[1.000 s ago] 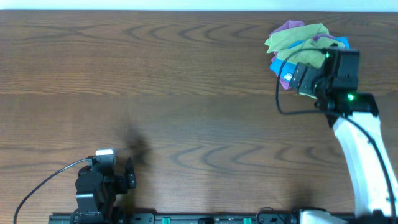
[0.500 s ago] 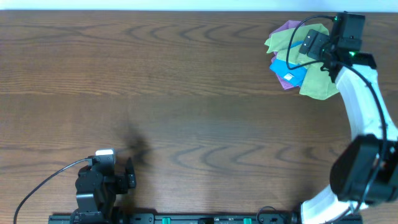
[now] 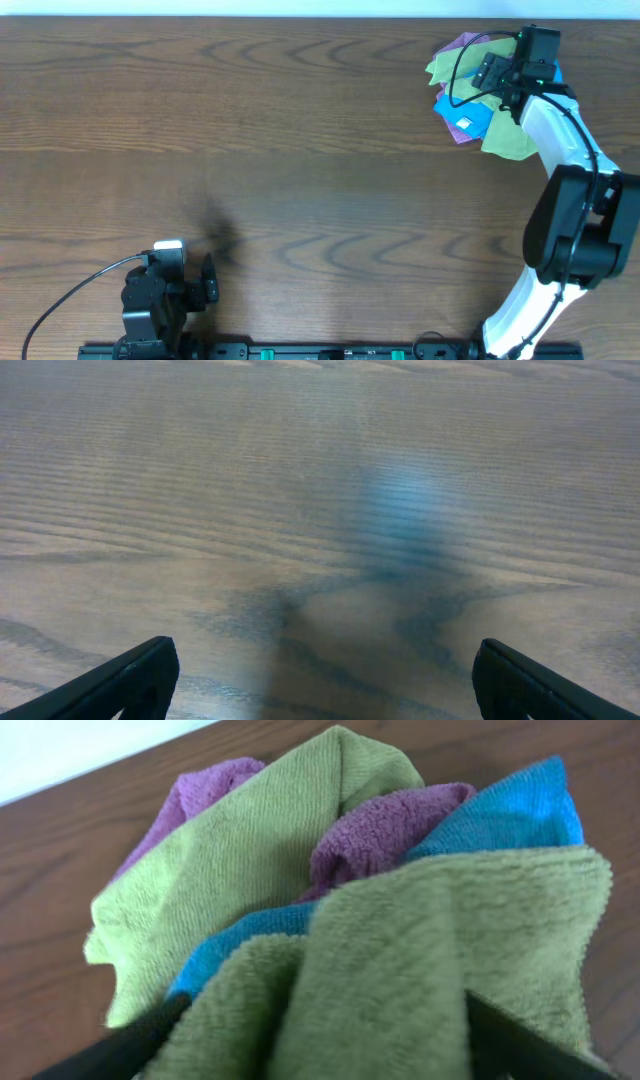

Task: Fold the cloth
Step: 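Reach the right gripper to the cloth pile and grasp the lime green cloth, then pull the lime green cloth left off the pile with the right gripper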

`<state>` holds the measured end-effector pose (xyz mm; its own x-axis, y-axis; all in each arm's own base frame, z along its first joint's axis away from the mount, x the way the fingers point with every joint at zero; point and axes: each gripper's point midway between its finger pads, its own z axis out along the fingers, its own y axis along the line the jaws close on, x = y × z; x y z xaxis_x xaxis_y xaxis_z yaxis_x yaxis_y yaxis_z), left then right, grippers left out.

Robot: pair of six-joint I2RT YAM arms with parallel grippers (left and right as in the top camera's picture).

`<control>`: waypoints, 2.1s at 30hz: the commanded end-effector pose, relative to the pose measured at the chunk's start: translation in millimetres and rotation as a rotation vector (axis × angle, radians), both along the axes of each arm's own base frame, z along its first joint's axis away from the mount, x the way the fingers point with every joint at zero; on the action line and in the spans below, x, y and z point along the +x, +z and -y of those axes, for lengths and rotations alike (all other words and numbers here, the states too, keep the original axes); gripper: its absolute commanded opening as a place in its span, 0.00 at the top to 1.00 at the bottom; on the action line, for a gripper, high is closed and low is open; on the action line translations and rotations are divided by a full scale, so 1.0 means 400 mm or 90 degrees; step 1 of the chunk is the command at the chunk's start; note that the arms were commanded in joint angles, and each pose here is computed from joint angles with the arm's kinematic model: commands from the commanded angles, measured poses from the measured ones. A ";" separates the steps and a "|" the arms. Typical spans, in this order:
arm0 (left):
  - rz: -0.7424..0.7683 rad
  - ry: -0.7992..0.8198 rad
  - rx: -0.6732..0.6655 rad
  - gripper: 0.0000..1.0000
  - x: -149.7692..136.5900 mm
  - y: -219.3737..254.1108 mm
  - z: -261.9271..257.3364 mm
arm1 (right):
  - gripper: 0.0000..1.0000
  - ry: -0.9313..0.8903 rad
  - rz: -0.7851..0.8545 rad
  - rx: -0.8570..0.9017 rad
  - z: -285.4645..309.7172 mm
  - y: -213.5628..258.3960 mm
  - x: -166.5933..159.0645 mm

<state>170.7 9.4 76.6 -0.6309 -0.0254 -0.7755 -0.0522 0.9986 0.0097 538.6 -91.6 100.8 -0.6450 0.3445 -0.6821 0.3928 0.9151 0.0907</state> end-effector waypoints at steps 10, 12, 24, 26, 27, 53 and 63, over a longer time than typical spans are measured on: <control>-0.044 -0.005 0.027 0.04 -0.026 -0.037 -0.009 | 0.99 0.001 0.003 -0.016 -0.014 0.035 0.001; -0.044 -0.005 0.027 0.04 -0.026 -0.037 -0.009 | 0.99 0.013 0.017 -0.024 -0.026 0.064 0.005; -0.044 -0.005 0.027 0.05 -0.026 -0.037 -0.009 | 0.98 0.116 0.130 -0.121 -0.109 0.344 -0.023; -0.044 -0.005 0.027 0.04 -0.026 -0.037 -0.009 | 0.99 0.112 0.143 -0.139 -0.107 0.384 -0.037; -0.044 -0.005 0.027 0.04 -0.026 -0.037 -0.009 | 0.98 0.115 0.145 -0.143 -0.107 0.391 -0.040; -0.044 -0.005 0.027 0.05 -0.026 -0.037 -0.009 | 0.98 0.575 -0.045 0.081 -0.645 0.386 -0.442; -0.047 0.030 0.074 0.04 -0.030 -0.034 -0.047 | 0.98 0.748 -0.141 0.135 -0.844 0.339 -0.622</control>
<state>170.4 14.3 76.9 -0.6308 -0.0216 -0.7757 -0.0716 0.9970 0.0305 303.9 228.2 239.2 -0.7449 -0.3999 -0.5341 -0.5970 0.7569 0.2658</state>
